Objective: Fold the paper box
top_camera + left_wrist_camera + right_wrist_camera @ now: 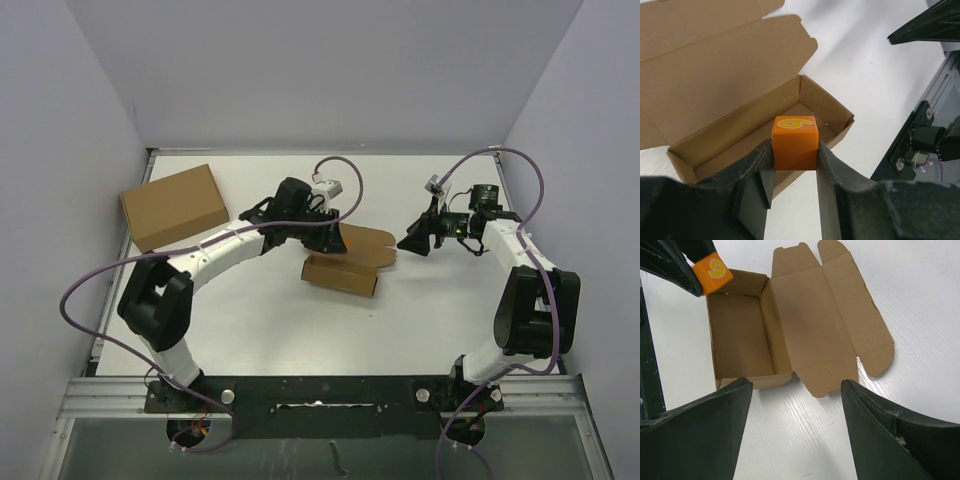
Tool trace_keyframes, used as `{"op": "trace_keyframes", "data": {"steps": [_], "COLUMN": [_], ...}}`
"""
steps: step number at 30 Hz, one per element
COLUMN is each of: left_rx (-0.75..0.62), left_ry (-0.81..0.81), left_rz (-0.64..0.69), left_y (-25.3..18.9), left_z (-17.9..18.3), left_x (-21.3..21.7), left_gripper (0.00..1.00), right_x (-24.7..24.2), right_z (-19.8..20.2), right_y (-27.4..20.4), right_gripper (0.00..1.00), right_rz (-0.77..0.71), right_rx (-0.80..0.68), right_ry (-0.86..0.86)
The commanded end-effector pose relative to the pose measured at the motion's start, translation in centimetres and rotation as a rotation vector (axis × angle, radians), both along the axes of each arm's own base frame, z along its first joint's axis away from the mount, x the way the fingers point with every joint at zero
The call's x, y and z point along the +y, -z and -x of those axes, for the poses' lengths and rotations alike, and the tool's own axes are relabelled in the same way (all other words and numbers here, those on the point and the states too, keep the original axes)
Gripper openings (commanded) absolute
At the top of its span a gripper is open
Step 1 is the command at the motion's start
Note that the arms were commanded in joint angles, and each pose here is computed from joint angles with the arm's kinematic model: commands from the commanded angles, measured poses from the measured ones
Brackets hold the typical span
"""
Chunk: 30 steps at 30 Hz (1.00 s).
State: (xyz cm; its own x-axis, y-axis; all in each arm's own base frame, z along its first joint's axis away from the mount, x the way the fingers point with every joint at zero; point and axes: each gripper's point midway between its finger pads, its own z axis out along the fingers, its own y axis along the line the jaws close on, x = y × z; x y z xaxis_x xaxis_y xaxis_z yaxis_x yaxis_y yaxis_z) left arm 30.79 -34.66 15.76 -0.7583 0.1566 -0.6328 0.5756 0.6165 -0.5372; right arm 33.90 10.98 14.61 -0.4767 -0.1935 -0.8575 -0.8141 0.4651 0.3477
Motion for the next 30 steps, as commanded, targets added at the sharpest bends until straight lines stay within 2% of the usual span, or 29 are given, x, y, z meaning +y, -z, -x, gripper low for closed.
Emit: {"op": "trace_keyframes", "data": {"steps": [1,18,30], "left_rx": [0.037,0.163,0.25], "left_ry": [0.083,0.194,0.206], "left_rz": [-0.054,-0.154,-0.208], "left_y": [1.1,4.5,7.4], "left_z": [0.3,3.9,6.5], "left_x": [-1.1,-1.5,-0.3], "left_gripper": [0.05,0.07,0.09], "right_x": [0.0,0.0,0.1], "right_z": [-0.6,-0.6,-0.6], "right_y": [-2.6,-2.4,-2.4], "right_gripper": [0.72,0.72,0.72], "right_rz": [-0.018,-0.02,-0.022], "right_rx": [-0.092,-0.088,-0.086], "right_ry": [-0.018,-0.02,-0.023]}}
